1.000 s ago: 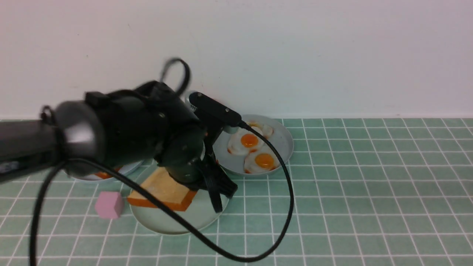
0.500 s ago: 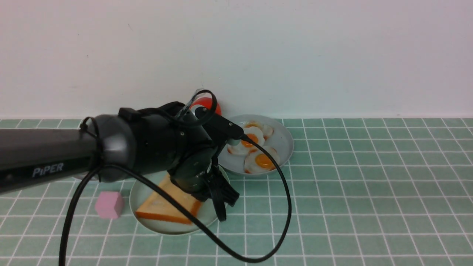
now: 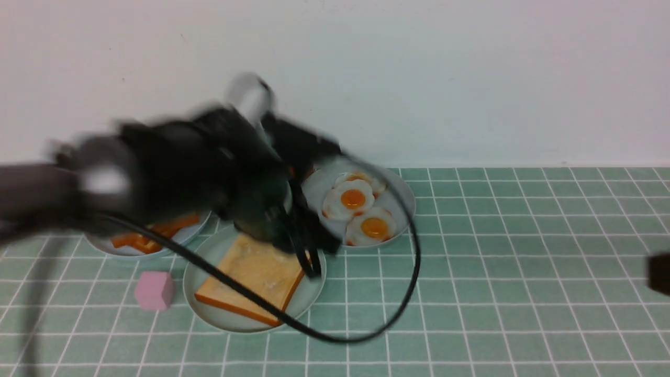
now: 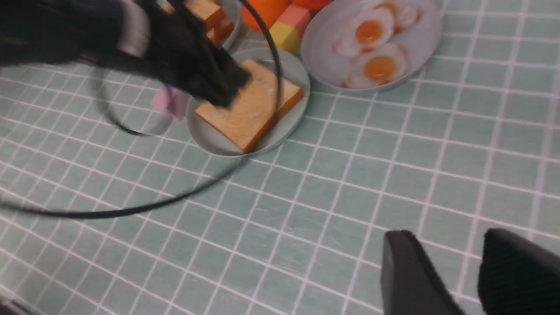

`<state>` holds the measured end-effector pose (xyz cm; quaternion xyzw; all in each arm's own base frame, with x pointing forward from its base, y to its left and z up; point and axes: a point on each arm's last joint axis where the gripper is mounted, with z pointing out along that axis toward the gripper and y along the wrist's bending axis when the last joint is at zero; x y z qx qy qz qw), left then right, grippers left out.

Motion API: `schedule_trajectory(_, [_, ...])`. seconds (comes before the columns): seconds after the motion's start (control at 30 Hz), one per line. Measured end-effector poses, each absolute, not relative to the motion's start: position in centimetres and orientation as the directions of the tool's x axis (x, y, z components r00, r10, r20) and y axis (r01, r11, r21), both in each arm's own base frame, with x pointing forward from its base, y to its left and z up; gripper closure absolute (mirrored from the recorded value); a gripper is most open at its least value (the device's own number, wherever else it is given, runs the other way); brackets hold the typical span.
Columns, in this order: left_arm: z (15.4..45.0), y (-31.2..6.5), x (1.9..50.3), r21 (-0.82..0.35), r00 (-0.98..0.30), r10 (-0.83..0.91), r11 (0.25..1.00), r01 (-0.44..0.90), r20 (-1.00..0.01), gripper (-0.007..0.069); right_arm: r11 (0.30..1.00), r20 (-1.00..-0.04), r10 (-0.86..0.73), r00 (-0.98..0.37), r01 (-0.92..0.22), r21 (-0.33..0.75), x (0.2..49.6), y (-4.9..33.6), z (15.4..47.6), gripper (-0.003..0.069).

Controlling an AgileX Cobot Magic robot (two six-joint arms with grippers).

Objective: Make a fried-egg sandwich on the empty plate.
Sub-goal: Use the right arm to grab a fried egg

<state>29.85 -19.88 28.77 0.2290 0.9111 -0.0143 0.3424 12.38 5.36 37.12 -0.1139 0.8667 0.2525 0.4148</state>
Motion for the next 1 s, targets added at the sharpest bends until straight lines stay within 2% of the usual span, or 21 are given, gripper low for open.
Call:
schedule_trajectory(0.1, [35.1, -17.5, 26.6, 0.088, -0.564, 0.328, 0.908, 0.409, -0.758, 0.0619, 0.829, -0.747, -0.02, -0.664, -0.429, 0.359, 16.7, 6.0, 36.6, 0.0496])
schedule_trajectory(0.13, [36.8, -16.5, 25.2, 0.067, -0.532, 0.296, 0.911, 0.406, -0.793, 0.0639, 0.824, -0.743, -0.024, -0.669, -0.434, 0.364, 17.9, 6.2, 36.6, 0.0515])
schedule_trajectory(0.2, [38.2, -15.5, 23.8, 0.04, -0.503, 0.259, 0.913, 0.406, -0.825, 0.0638, 0.816, -0.719, -0.027, -0.695, -0.431, 0.386, 20.1, 6.5, 36.1, 0.0541])
schedule_trajectory(0.27, [39.7, -12.9, 19.5, -0.056, -0.447, 0.155, 0.904, 0.423, -0.881, 0.0638, 0.795, -0.684, -0.042, -0.728, -0.439, 0.418, 24.2, 7.3, 35.2, 0.0581])
schedule_trajectory(0.43, [37.4, -9.5, 13.9, -0.171, -0.401, 0.032, 0.871, 0.461, -0.915, 0.0638, 0.762, -0.619, -0.119, -0.777, -0.471, 0.445, 30.7, 10.6, 32.4, 0.0587])
schedule_trajectory(0.57, [35.0, -7.6, 11.1, -0.196, -0.333, -0.025, 0.849, 0.491, -0.943, 0.0638, 0.746, -0.545, -0.151, -0.825, -0.457, 0.485, 35.4, 13.3, 28.9, 0.0554])
schedule_trajectory(0.7, [34.0, -6.0, 9.2, -0.151, -0.234, -0.032, 0.848, 0.509, -0.972, 0.0638, 0.751, -0.462, -0.133, -0.877, -0.393, 0.53, 41.2, 14.7, 24.2, 0.0473])
schedule_trajectory(0.73, [34.0, -6.0, 9.2, -0.152, -0.235, -0.033, 0.848, 0.508, -0.971, 0.0638, 0.75, -0.468, -0.131, -0.874, -0.396, 0.53, 41.3, 14.7, 24.4, 0.0473])
schedule_trajectory(0.77, [34.2, -5.7, 8.7, -0.165, -0.223, -0.056, 0.846, 0.508, -0.973, 0.0638, 0.753, -0.445, -0.114, -0.888, -0.369, 0.544, 43.0, 15.0, 22.7, 0.0438])
schedule_trajectory(0.8, [34.2, -5.7, 8.7, -0.17, -0.224, -0.061, 0.845, 0.507, -0.973, 0.0638, 0.753, -0.45, -0.111, -0.886, -0.371, 0.544, 43.3, 15.1, 22.8, 0.0434])
schedule_trajectory(0.83, [34.3, -5.6, 8.6, -0.185, -0.225, -0.078, 0.844, 0.504, -0.971, 0.0638, 0.756, -0.428, -0.083, -0.9, -0.336, 0.561, 44.8, 15.4, 21.4, 0.0399])
schedule_trajectory(1.0, [34.1, -5.7, 8.7, -0.205, -0.242, -0.092, 0.843, 0.497, -0.966, 0.0638, 0.756, -0.394, -0.008, -0.919, -0.263, 0.599, 48.2, 16.2, 18.7, 0.0342])
